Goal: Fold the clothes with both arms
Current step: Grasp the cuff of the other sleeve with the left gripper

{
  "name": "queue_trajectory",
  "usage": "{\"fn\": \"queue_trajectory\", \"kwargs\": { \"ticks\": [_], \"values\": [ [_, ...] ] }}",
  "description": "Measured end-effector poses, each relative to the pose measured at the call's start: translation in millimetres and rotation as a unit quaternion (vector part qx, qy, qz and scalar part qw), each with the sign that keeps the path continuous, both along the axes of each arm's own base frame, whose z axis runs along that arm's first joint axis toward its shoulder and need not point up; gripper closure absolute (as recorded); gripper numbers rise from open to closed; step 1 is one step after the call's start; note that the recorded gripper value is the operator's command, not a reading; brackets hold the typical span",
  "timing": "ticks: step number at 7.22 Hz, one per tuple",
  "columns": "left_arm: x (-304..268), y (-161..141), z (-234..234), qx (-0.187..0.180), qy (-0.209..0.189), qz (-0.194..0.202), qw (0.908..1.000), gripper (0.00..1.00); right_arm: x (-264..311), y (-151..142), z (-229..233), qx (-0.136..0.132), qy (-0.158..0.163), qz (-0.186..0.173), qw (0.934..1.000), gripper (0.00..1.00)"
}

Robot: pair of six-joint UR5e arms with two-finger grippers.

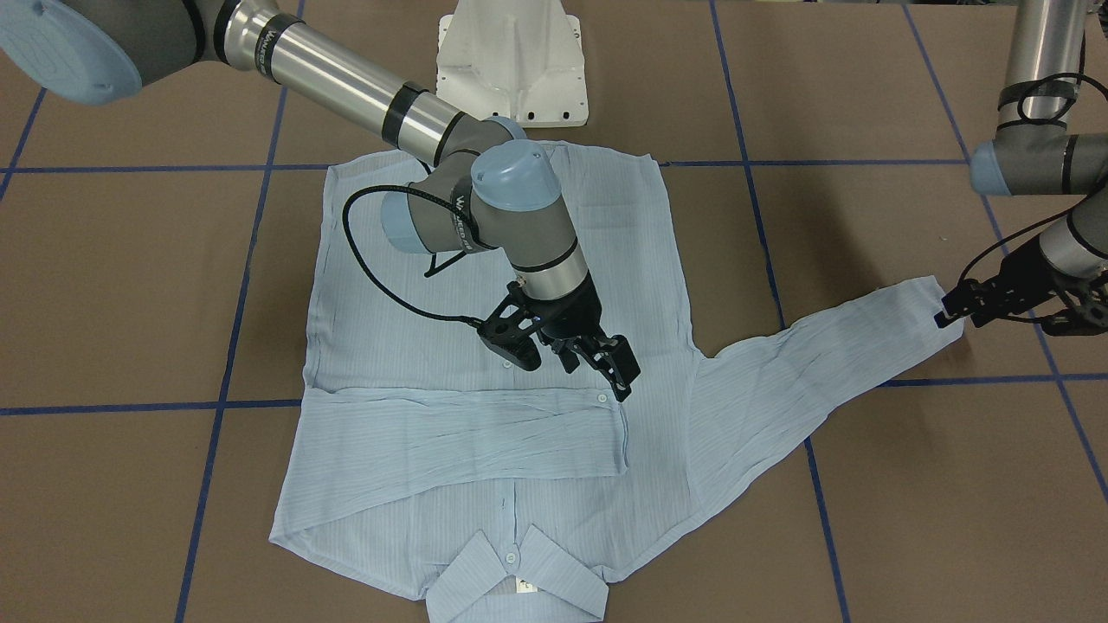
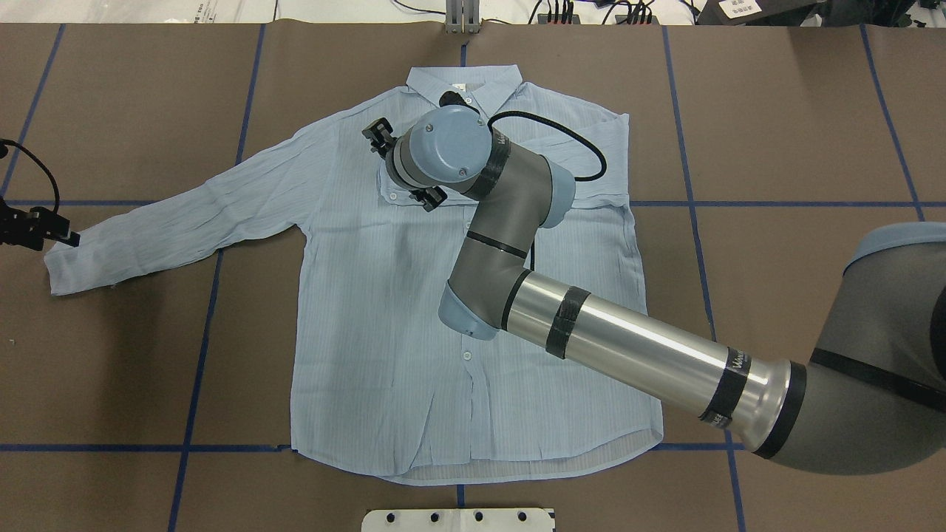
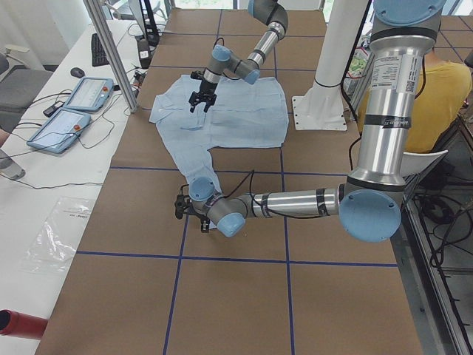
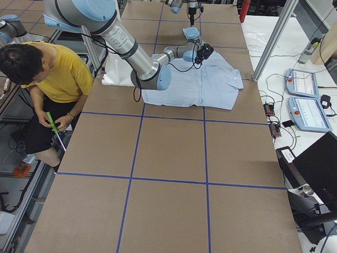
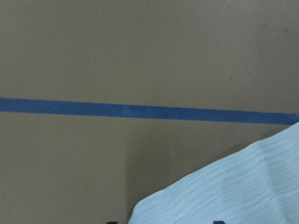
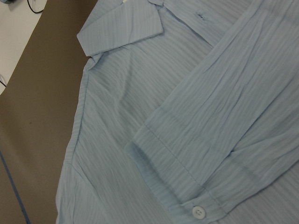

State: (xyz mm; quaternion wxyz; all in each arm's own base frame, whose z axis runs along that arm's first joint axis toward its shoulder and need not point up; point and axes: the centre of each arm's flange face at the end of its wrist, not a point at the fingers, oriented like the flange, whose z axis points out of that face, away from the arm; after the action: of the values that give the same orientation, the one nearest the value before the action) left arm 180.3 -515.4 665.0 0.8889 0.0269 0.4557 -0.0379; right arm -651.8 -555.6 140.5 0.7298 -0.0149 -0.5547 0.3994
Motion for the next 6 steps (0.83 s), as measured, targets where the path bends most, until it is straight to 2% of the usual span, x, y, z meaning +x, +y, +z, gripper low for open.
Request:
{"fn": "queue_trajectory", "kwargs": {
  "ticks": [4, 5, 6],
  "values": [
    [2.1, 2.6, 8.8, -0.007, -0.004, 0.003, 1.0000, 0.32, -0.6, 0.6, 4.2, 0.000, 0.003, -0.001, 1.0000, 0.01],
    [2.8, 2.8, 9.2, -0.008, -0.004, 0.003, 1.0000, 0.39, -0.8, 0.7, 5.5, -0.001, 0.003, -0.001, 1.0000, 0.01],
    [3.5, 3.0, 9.3, -0.008, -0.004, 0.004, 1.0000, 0.61, -0.9, 0.8, 6.8, -0.001, 0.004, -0.001, 1.0000, 0.01]
  ]
}}
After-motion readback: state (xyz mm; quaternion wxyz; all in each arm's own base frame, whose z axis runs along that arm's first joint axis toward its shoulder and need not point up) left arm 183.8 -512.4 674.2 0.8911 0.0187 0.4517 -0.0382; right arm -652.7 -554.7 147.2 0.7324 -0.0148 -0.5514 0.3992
